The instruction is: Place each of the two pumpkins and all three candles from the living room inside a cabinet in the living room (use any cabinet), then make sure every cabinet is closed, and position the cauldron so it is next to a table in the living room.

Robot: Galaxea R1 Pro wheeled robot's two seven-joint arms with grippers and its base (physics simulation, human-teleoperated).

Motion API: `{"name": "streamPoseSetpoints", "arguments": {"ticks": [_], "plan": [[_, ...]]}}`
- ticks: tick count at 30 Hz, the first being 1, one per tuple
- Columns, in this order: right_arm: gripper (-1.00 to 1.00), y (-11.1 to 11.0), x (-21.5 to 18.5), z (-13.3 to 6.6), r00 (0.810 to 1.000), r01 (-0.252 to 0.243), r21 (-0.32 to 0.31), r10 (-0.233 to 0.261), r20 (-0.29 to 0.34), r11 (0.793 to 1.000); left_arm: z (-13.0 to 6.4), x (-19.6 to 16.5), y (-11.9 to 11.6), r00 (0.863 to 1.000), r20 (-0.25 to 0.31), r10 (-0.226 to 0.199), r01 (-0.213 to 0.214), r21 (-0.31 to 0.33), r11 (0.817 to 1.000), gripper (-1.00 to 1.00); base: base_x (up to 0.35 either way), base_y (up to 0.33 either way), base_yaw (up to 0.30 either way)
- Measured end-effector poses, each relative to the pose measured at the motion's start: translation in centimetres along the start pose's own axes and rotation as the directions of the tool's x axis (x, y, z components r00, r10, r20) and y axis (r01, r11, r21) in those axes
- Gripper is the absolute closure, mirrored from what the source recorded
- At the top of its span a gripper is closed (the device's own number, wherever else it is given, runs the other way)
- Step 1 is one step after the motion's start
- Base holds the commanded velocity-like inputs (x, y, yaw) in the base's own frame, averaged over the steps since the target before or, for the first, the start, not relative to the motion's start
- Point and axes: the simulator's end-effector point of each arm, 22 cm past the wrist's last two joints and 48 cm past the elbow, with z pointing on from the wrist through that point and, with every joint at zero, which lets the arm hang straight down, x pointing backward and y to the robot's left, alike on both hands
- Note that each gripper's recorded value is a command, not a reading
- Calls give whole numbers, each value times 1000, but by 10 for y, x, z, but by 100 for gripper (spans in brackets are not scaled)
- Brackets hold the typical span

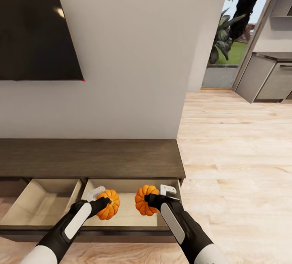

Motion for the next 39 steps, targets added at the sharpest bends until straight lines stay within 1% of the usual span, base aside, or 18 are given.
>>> {"name": "streamPoseSetpoints", "arguments": {"ticks": [3,4,5,7,11,15,17,23,33,39], "plan": [[100,-4,3,7,1000,-2,8,2,5,1000,5,9,-8,999,31,35,-34,-30,999,100,0,0,0],[100,-5,4,8,1000,-2,8,2,5,1000,7,10,-8,999,34,42,-41,-37,998,100,0,0,0],[100,-6,4,10,1000,-2,9,2,6,1000,8,13,-6,998,36,56,-54,-59,997,100,0,0,0],[100,-7,6,13,1000,-1,11,1,5,1000,11,16,-4,997,39,62,-59,-78,995,100,0,0,0],[100,-13,-3,19,999,29,58,-30,14,998,17,27,-11,998,30,63,-60,-78,995,100,0,0,0],[100,-29,-3,31,999,51,111,-49,-19,992,21,31,-13,998,26,64,-62,-76,995,100,0,0,0],[100,-34,-1,34,998,54,125,-50,-31,991,21,31,-14,998,27,64,-62,-74,995,100,0,0,0],[100,-37,-1,36,998,57,134,-52,-40,989,20,30,-17,998,29,64,-62,-68,996,100,0,0,0],[100,-44,11,52,998,60,137,-54,-45,989,36,41,-19,998,26,62,-61,-52,997,100,0,0,0],[100,-47,17,61,998,61,136,-55,-44,989,46,41,-12,998,31,63,-61,-50,997,100,0,0,0]]}}
